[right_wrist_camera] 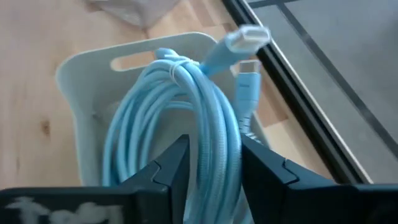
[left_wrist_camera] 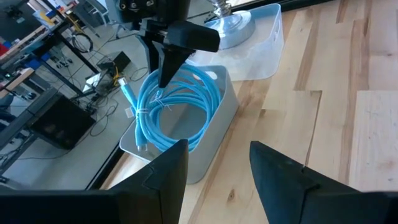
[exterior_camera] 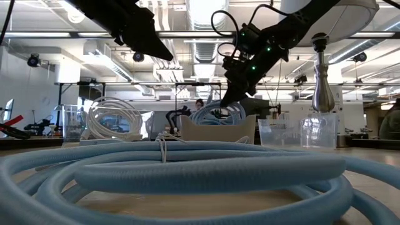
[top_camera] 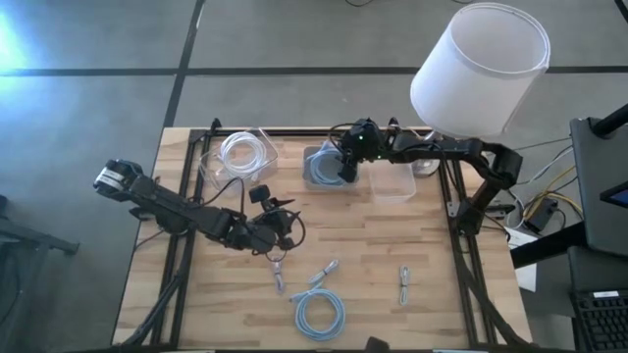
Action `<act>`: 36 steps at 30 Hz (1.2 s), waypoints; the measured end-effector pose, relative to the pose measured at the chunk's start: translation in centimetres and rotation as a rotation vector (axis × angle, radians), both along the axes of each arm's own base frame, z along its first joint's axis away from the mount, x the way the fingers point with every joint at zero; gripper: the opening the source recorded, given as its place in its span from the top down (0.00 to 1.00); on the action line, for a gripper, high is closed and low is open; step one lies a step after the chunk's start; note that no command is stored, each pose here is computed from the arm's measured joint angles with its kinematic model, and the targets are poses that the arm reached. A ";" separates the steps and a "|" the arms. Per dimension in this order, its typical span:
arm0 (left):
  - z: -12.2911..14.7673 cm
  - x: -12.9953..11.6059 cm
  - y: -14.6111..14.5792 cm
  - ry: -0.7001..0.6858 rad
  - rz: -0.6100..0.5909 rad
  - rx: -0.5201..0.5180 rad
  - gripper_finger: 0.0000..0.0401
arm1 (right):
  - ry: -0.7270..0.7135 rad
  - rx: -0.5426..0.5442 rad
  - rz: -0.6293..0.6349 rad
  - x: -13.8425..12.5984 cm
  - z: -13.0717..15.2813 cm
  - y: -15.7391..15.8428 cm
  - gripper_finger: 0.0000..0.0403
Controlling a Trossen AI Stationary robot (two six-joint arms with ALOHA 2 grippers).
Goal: Pick & Place USB Port
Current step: Put the left large blue charger cable into the gray bin, then put the large blue charger cable into the gray bin
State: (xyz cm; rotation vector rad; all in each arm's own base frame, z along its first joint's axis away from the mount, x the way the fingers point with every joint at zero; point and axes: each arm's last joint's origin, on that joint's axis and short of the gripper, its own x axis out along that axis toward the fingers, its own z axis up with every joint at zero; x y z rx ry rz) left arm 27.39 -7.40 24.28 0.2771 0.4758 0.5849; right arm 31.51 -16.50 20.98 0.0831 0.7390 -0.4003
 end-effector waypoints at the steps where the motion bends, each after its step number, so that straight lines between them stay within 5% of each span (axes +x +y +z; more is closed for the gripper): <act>1: 0.0 0.0 0.0 0.000 0.001 0.000 0.56 | 0.001 -0.002 -0.002 -0.1 0.0 -0.1 0.67; 9: 0.0 0.1 0.3 0.001 0.013 0.000 0.56 | 0.007 -0.029 -0.007 -0.3 0.1 -0.8 0.61; 18: 0.0 0.2 0.8 0.011 0.024 0.013 0.56 | 0.037 -0.181 -0.103 0.0 1.6 -1.5 0.61; 29: 0.0 0.2 0.9 0.009 0.023 0.006 0.56 | -0.015 -0.139 -0.075 1.4 2.4 0.8 0.62; 36: -0.2 0.4 0.5 0.008 -0.094 -0.137 0.56 | -0.004 -0.103 0.002 2.6 2.2 4.2 0.62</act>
